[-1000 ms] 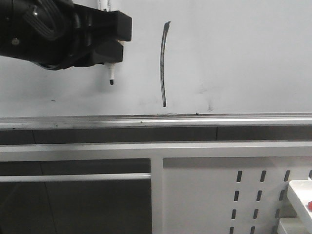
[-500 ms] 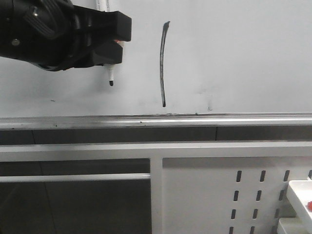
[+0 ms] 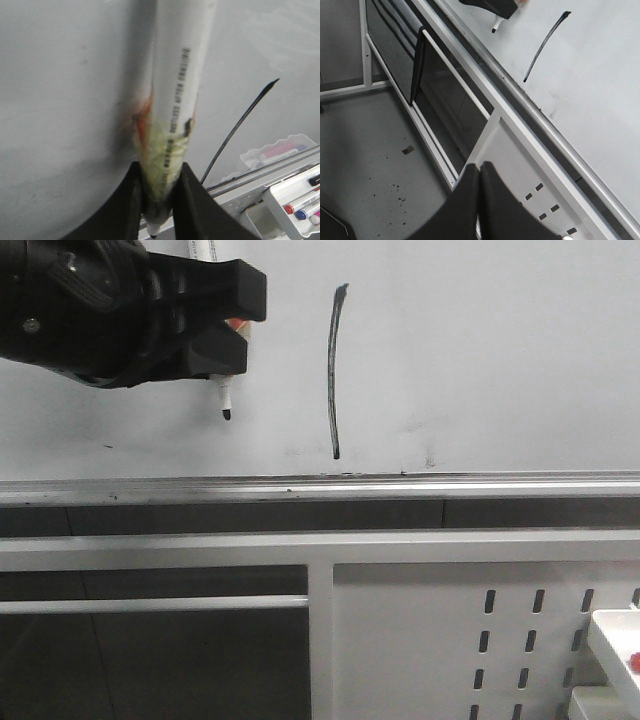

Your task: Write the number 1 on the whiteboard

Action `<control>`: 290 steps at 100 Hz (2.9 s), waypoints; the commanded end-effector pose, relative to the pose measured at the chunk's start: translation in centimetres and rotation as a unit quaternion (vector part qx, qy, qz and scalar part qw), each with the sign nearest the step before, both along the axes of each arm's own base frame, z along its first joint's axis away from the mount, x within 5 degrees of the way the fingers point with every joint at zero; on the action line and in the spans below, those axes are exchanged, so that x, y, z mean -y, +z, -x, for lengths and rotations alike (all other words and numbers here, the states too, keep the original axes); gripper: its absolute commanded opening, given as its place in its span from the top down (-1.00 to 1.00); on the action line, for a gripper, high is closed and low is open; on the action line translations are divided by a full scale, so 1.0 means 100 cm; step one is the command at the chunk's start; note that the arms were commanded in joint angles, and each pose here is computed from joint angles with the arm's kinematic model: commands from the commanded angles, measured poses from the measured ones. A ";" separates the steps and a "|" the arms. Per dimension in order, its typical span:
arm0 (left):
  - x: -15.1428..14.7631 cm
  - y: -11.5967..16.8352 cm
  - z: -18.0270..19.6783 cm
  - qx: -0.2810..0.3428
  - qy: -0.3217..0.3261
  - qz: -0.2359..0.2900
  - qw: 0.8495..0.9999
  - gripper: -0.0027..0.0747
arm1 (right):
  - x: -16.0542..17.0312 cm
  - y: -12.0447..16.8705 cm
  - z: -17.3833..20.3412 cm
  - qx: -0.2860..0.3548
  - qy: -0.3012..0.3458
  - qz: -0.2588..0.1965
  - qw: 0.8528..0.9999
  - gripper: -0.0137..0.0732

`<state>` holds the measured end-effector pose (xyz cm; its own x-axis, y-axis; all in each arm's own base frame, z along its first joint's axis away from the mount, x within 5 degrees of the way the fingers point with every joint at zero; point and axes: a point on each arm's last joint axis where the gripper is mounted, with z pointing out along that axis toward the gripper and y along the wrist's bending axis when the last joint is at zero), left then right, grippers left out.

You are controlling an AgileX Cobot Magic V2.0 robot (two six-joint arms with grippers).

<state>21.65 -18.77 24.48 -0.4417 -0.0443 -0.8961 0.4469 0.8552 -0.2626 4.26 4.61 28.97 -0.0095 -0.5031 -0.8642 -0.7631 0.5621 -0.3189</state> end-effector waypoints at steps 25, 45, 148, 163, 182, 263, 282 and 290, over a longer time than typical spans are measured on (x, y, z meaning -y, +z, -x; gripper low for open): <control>-0.012 0.030 -0.021 0.021 0.049 0.050 0.997 0.98 | -0.001 0.014 -0.003 0.032 -0.009 -0.036 0.999 0.81; -0.012 0.030 -0.021 0.021 0.049 0.050 0.997 0.98 | -0.001 0.014 -0.002 0.030 -0.008 -0.040 0.999 0.81; -0.012 0.036 -0.013 0.017 0.023 0.041 0.999 -0.45 | -0.002 0.017 -0.003 0.038 -0.009 -0.051 0.998 0.81; -0.017 0.049 0.011 0.017 -0.033 0.017 0.999 -0.45 | -0.002 0.021 -0.004 0.055 -0.013 -0.068 0.996 0.81; -0.044 0.069 0.046 0.051 -0.046 0.045 0.997 -0.35 | -0.002 0.022 -0.004 0.057 -0.013 -0.070 0.996 0.81; -0.111 0.088 0.146 0.096 -0.152 -0.004 0.984 0.98 | 0.011 0.028 0.011 0.096 -0.012 -0.105 0.990 0.82; -0.111 0.088 0.146 0.096 -0.152 -0.004 0.984 0.98 | 0.011 0.028 0.011 0.096 -0.012 -0.105 0.990 0.82; -0.111 0.088 0.146 0.096 -0.152 -0.004 0.984 0.98 | 0.011 0.028 0.011 0.096 -0.012 -0.105 0.990 0.82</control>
